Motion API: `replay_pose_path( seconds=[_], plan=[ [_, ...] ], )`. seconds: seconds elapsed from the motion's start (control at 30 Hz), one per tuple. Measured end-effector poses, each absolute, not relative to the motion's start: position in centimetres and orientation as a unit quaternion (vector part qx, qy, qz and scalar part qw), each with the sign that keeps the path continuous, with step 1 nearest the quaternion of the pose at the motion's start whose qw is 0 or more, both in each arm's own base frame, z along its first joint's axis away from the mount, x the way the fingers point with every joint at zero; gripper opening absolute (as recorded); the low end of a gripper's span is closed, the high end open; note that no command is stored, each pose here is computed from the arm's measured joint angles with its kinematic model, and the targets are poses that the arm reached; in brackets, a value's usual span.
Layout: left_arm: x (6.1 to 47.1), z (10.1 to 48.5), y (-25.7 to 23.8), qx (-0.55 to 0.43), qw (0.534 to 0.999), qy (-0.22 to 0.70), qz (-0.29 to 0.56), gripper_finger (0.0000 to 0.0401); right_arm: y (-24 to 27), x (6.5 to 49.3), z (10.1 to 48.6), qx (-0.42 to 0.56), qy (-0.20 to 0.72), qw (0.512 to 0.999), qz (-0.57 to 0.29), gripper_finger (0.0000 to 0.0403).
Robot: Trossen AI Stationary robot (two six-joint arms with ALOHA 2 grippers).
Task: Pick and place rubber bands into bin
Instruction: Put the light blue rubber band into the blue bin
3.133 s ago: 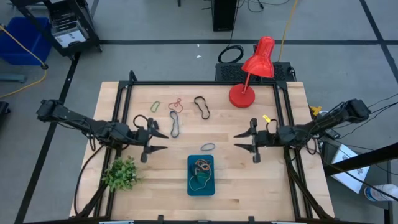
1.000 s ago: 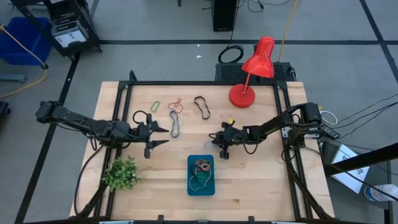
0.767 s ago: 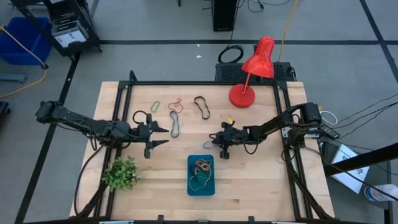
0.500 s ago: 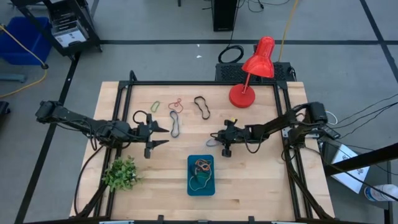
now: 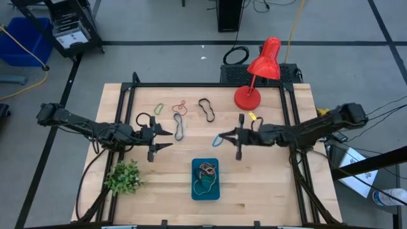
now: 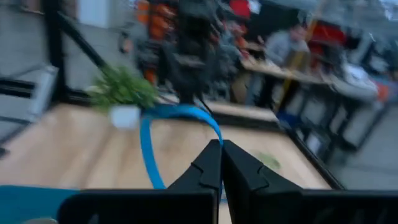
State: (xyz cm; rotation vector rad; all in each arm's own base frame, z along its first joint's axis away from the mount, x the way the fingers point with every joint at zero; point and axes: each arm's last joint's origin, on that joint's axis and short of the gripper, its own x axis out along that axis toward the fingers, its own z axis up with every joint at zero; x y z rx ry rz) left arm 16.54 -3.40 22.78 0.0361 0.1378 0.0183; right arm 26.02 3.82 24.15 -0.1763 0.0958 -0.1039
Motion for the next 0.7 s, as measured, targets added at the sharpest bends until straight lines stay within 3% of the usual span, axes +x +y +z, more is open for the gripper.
replay_pose_path(
  seconds=[0.17, 0.33, 0.7],
  plan=[
    [16.5, 22.8, -3.4, 0.017, 0.997, 0.069, 0.01, 0.02, 6.8, 26.9, 26.2, -0.13, 0.047, 0.99, -0.002, 0.0],
    [16.5, 22.8, -3.4, 0.017, 0.997, 0.069, 0.01, 0.02, 9.1, 29.8, 26.5, -0.161, 0.158, 0.973, 0.036, 0.0],
    [16.5, 22.7, -3.4, 0.014, 0.997, 0.071, 0.01, 0.02, 11.8, 34.7, 18.5, -0.123, 0.331, 0.929, 0.113, 0.0]
  ],
)
